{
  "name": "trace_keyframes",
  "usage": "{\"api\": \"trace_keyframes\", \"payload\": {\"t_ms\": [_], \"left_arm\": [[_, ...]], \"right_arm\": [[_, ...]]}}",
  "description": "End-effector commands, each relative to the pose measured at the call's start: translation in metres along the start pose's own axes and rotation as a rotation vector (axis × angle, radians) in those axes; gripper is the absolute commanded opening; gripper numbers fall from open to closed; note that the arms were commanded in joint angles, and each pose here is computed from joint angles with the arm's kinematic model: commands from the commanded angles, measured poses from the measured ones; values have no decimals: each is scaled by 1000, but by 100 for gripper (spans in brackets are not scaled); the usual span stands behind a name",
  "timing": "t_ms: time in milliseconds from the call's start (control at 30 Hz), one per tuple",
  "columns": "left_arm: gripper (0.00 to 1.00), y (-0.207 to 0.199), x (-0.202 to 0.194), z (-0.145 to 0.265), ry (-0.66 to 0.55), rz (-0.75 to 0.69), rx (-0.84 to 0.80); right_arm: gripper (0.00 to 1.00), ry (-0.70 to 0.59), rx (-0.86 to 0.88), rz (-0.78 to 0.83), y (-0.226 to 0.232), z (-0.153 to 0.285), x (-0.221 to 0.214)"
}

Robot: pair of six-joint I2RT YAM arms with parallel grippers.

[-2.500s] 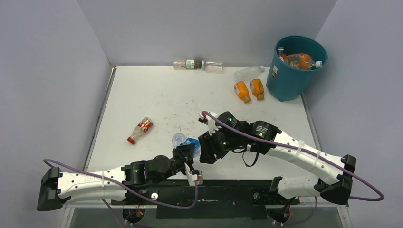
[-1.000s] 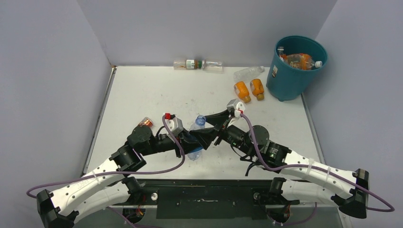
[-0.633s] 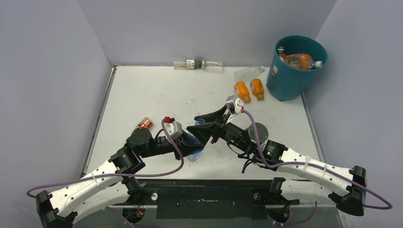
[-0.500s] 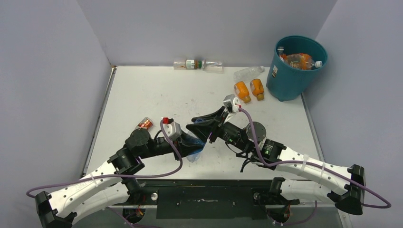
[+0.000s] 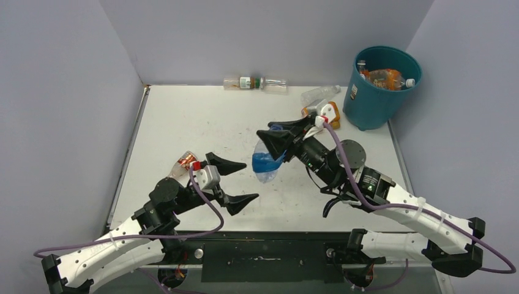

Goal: Put the plastic bottles in the bin
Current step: Pick up the plastic bottle at the center of the board, then move the trash bin to the corner of the board.

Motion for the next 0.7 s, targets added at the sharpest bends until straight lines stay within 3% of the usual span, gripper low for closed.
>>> {"api": "trace_keyframes", "payload": {"t_ms": [0,233,367,500,667], "left_arm": [[96,13,20,2,-100,-49,98],[96,17,16,2,-95,-65,121],[96,18,12,0,-84,-66,122],[96,19,11,-1,-77,-67,126],[96,21,8,-1,-63,-83,142]], "right_arm": [[5,-213,-254,202,-29,20,74],[5,-570,-539,378,-50,49,163],[5,-620,-750,433,-83,31,192],[5,-604,-918,362,-167,15,224],[5,-690,-1151,332,-236,35,229]]}}
Point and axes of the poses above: each gripper's point midway between its finger pads, its own z axis back along the fingers, its own y axis along the line the jaws close on, x = y × z, the point moved 4 cm from there along z, back along the fingers, and after that the axes turned 6 degrees about -z, right-handed, at the moved point
